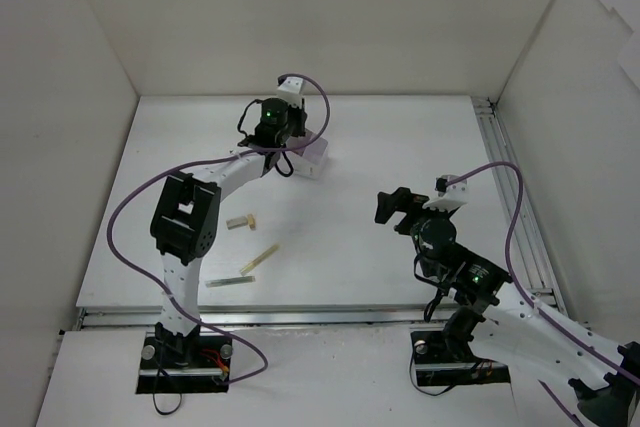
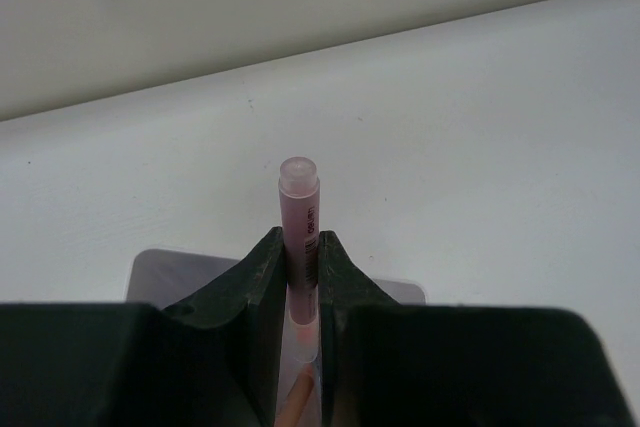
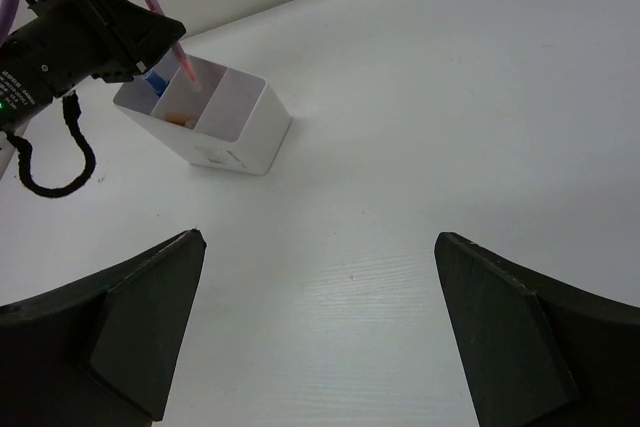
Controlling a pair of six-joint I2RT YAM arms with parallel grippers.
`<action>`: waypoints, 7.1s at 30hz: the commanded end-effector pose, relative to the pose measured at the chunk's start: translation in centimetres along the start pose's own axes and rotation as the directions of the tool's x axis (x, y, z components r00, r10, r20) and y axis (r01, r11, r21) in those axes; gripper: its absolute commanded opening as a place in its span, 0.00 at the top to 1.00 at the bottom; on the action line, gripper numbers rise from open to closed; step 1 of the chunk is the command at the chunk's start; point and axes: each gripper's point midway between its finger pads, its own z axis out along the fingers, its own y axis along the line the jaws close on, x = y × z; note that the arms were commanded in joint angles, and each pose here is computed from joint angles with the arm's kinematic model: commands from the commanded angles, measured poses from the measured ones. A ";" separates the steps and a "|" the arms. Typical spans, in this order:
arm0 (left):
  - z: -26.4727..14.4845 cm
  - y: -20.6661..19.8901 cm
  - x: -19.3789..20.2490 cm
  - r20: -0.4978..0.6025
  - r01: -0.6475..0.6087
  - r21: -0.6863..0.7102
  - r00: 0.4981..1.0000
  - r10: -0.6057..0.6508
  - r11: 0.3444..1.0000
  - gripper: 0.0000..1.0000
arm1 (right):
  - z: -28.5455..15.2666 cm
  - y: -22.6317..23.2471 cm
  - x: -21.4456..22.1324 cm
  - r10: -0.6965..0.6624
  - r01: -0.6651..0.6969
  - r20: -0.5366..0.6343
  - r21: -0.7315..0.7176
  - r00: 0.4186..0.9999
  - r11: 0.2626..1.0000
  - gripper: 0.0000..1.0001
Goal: Sort the stationery into containers
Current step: Place the pen in the storage box, then pick up the pen from the center of the board, then place the pen in the storage box.
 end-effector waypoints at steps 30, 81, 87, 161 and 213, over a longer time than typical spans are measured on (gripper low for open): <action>-21.6 -1.9 -10.9 0.100 0.193 0.016 0.976 -0.193 0.981 0.00 | 2.8 11.8 8.7 -0.485 0.275 -0.328 -0.518 0.811 0.810 0.02; -42.2 4.8 4.9 0.104 0.529 -0.296 0.846 -0.523 0.796 0.00 | 2.4 20.0 32.5 -0.974 0.096 0.058 -0.995 0.218 -0.038 0.12; -42.1 5.0 5.3 0.094 0.525 -0.317 0.846 -0.524 0.790 0.00 | 2.6 18.8 33.2 -0.976 0.041 -0.031 -0.998 0.217 0.040 0.36; -29.0 -9.1 3.3 -0.206 0.180 0.068 0.965 -0.163 0.981 0.38 | 4.9 21.6 6.8 0.477 -0.767 -0.661 -0.245 0.579 0.593 0.98; -31.5 -8.6 0.5 -0.162 0.199 0.031 0.968 -0.192 0.980 1.00 | 6.4 19.5 5.2 0.432 -0.703 -0.607 -0.320 0.667 0.636 0.41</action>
